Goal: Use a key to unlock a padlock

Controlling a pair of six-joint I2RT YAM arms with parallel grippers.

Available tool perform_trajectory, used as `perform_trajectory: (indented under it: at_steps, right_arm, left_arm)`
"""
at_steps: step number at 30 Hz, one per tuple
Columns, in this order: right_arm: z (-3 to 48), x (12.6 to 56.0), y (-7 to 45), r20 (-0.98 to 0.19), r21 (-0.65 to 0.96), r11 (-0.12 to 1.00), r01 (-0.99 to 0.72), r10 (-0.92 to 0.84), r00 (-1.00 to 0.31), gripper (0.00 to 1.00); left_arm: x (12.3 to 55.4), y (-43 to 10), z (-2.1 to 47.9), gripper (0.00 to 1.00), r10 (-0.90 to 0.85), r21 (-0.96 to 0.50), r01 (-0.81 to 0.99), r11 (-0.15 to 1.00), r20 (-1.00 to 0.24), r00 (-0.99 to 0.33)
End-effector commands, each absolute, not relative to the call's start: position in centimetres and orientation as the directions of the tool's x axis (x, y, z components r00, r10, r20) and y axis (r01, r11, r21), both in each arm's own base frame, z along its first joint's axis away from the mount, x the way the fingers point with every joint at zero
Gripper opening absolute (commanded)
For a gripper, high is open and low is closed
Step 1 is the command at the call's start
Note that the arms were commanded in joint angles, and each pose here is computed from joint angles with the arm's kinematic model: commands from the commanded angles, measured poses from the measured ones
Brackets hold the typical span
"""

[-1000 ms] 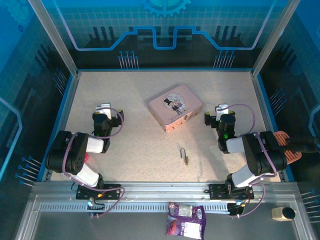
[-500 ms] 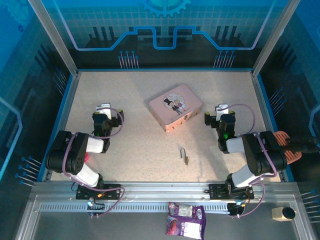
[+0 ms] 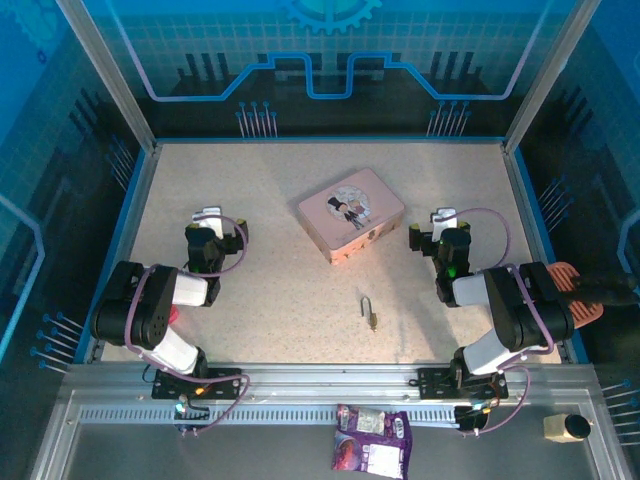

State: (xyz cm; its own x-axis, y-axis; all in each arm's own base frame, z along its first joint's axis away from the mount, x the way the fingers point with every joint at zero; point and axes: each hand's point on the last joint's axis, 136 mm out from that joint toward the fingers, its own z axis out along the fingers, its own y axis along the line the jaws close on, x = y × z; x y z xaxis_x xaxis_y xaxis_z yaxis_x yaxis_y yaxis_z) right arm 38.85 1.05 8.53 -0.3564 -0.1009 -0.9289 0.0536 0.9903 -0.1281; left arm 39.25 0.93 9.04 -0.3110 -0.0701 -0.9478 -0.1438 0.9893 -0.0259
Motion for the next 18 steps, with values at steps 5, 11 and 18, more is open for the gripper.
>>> perform_trajectory:
  at_steps: [5, 11, 18]
  right_arm:
    - [10.18, 39.64, 0.80, -0.950, -0.108, 0.992, 0.070, -0.082, -0.302, 1.00]
    - [10.16, 39.63, 0.82, -0.949, -0.109, 0.992, 0.069, -0.083, -0.303, 1.00]
    - [10.10, 39.67, 0.84, -0.949, -0.106, 0.992, 0.069, -0.080, -0.306, 1.00]
  left_arm:
    - [39.48, 0.61, 9.91, 0.99, -0.061, -0.025, -0.129, 0.991, -0.957, -0.282]
    - [39.45, 0.54, 9.86, 0.99, -0.059, -0.024, -0.126, 0.992, -0.957, -0.284]
    - [39.44, 0.57, 9.89, 0.99, -0.059, -0.024, -0.128, 0.992, -0.957, -0.283]
